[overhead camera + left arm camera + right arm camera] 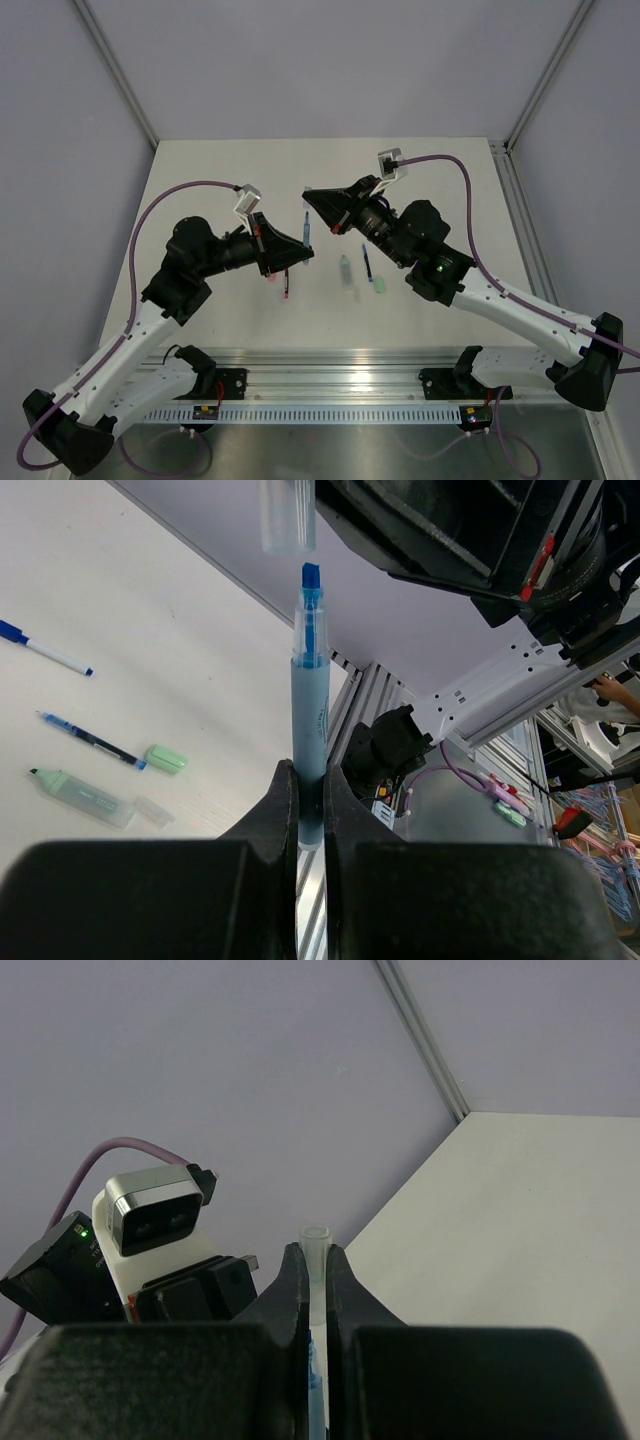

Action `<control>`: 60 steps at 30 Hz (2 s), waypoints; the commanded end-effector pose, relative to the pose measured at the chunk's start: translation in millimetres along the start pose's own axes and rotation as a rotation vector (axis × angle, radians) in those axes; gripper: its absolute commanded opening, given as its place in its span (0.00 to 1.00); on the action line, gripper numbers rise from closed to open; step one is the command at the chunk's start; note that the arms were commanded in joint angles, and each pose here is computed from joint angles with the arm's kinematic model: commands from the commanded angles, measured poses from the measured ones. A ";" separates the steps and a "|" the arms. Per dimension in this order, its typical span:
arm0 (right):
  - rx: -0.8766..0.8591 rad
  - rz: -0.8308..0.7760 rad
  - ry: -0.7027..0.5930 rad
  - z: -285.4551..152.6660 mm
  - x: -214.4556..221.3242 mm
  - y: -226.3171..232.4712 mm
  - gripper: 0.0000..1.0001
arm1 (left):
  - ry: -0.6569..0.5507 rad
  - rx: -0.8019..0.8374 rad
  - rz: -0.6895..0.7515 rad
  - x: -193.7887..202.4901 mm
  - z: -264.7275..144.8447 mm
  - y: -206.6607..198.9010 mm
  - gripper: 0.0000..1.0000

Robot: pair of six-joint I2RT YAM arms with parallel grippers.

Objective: Insert the pens into the pen caps

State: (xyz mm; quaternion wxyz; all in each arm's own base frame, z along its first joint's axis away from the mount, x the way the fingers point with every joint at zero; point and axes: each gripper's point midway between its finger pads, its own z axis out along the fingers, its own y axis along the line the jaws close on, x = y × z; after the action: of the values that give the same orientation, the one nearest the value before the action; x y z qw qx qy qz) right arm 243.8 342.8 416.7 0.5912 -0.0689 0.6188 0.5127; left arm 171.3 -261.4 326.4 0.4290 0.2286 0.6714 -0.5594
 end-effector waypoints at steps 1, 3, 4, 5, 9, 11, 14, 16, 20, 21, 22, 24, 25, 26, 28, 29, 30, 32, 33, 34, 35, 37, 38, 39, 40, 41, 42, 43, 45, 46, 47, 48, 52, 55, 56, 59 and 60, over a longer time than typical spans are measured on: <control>-0.022 -0.009 -0.015 -2.4 -5.2 7.4 0.00 | -0.042 0.047 0.067 -11.5 -1.9 -12.9 0.00; -0.018 -0.011 -0.012 -3.8 -3.3 5.6 0.00 | -0.041 0.046 0.066 -11.3 -1.7 -12.5 0.00; -0.020 -0.010 -0.018 -5.0 -5.6 6.5 0.00 | -0.042 0.045 0.066 -11.5 -1.6 -12.3 0.00; -0.019 -0.009 -0.019 -6.2 -5.9 6.3 0.00 | -0.041 0.044 0.065 -11.2 -1.6 -12.2 0.00; -0.022 -0.012 -0.010 -9.3 -4.4 6.8 0.00 | -0.040 0.045 0.065 -11.0 -1.2 -12.3 0.00; -0.025 -0.011 -0.006 -10.6 -3.6 7.0 0.00 | -0.041 0.040 0.063 -10.8 -1.2 -10.9 0.00; -0.025 -0.006 0.005 -13.6 1.1 5.1 0.00 | -0.043 0.038 0.063 -10.8 -1.4 -10.5 0.00; -0.029 -0.003 -0.001 -16.0 -1.2 6.7 0.00 | -0.041 0.038 0.062 -10.4 -1.2 -10.3 0.00; -0.004 -0.009 -0.013 -15.1 -7.4 4.7 0.00 | -0.037 0.044 0.060 -10.5 -0.5 -11.0 0.00; 0.007 -0.009 -0.024 -13.1 -12.6 5.2 0.00 | -0.037 0.044 0.060 -10.5 -0.5 -11.0 0.00; 0.010 -0.010 -0.028 -12.5 -15.0 5.8 0.00 | -0.037 0.045 0.060 -10.0 -0.5 -10.9 0.00; 0.009 -0.007 -0.049 -10.9 -22.9 8.8 0.00 | -0.037 0.045 0.060 -10.0 -0.8 -11.2 0.00; 0.008 -0.008 -0.055 -11.1 -25.6 10.1 0.00 | -0.036 0.046 0.060 -10.1 -0.6 -11.4 0.00; 0.005 -0.009 -0.064 -10.4 -29.8 12.2 0.00 | -0.037 0.047 0.060 -10.4 -0.6 -11.6 0.00; 0.003 -0.010 -0.070 -9.9 -32.6 13.7 0.00 | -0.033 0.048 0.056 -9.7 -0.1 -11.3 0.00; -0.003 -0.009 -0.077 -9.4 -35.4 15.9 0.00 | -0.033 0.050 0.056 -9.8 -0.1 -11.7 0.00; -0.003 -0.009 -0.075 -8.2 -34.4 15.8 0.00 | -0.032 0.051 0.056 -9.6 -0.2 -12.0 0.00; -0.021 -0.008 -0.075 -8.0 -36.1 20.5 0.00 | -0.031 0.053 0.054 -8.9 -0.1 -11.7 0.00; -0.025 -0.009 -0.069 -6.9 -34.5 20.6 0.00 | -0.031 0.053 0.054 -9.1 -0.2 -12.0 0.00; -0.029 -0.007 -0.068 -7.0 -34.5 22.0 0.00 | -0.033 0.052 0.057 -9.5 -0.4 -12.1 0.00; -0.026 -0.009 -0.059 -6.9 -31.3 20.7 0.00 | -0.035 0.053 0.059 -10.0 -0.6 -12.7 0.00; -0.020 -0.007 -0.047 -5.7 -25.8 18.6 0.00 | -0.035 0.051 0.058 -9.6 -0.9 -12.3 0.00; -0.012 -0.007 -0.041 -5.9 -21.9 15.5 0.00 | -0.036 0.054 0.060 -10.2 -0.9 -13.1 0.00; -0.011 -0.003 -0.036 -5.7 -19.3 14.8 0.00 | -0.037 0.053 0.058 -10.4 -0.9 -12.9 0.00; -0.009 -0.003 -0.032 -5.5 -17.0 13.4 0.00 | -0.035 0.051 0.056 -9.9 -0.6 -12.4 0.00; -0.005 -0.001 -0.024 -5.4 -13.4 11.5 0.00 | -0.035 0.053 0.057 -9.7 -0.9 -12.7 0.00; -0.003 0.001 -0.020 -4.8 -11.4 10.0 0.00 | -0.037 0.053 0.060 -10.3 -1.2 -13.1 0.00; -0.006 0.001 -0.016 -4.7 -9.6 10.8 0.00 | -0.038 0.053 0.061 -10.6 -1.2 -13.2 0.00; -0.004 0.003 -0.006 -4.4 -4.9 9.3 0.00 | -0.038 0.051 0.060 -10.5 -1.1 -12.9 0.00; -0.006 0.004 -0.006 -4.9 -4.5 9.7 0.00 | -0.037 0.051 0.059 -10.2 -1.2 -12.7 0.00; -0.008 0.005 0.002 -5.9 -0.7 9.8 0.00 | -0.038 0.049 0.060 -10.1 -1.1 -12.2 0.00; -0.009 0.006 0.001 -6.6 -0.9 9.9 0.00 | -0.039 0.048 0.060 -10.5 -1.1 -12.2 0.00; -0.006 0.011 0.014 -9.2 6.2 7.8 0.00 | -0.037 0.046 0.058 -10.0 -0.7 -11.2 0.00; 0.000 0.015 0.023 -10.4 11.4 5.3 0.00 | -0.039 0.046 0.061 -10.4 -1.1 -11.8 0.00; 0.001 0.015 0.028 -11.1 13.7 4.5 0.00 | -0.039 0.045 0.061 -10.3 -1.0 -11.3 0.00; 0.009 0.012 0.037 -13.7 19.4 1.3 0.00 | -0.042 0.045 0.062 -11.2 -1.5 -12.2 0.00; 0.012 0.012 0.039 -15.1 21.0 0.5 0.00 | -0.042 0.045 0.063 -10.9 -1.5 -11.9 0.00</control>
State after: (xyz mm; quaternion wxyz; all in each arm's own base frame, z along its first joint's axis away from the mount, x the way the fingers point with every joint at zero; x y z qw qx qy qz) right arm 234.7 343.7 399.4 0.5782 -0.0693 0.6350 0.5076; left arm 170.3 -260.7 321.9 0.4216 0.2260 0.6787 -0.5573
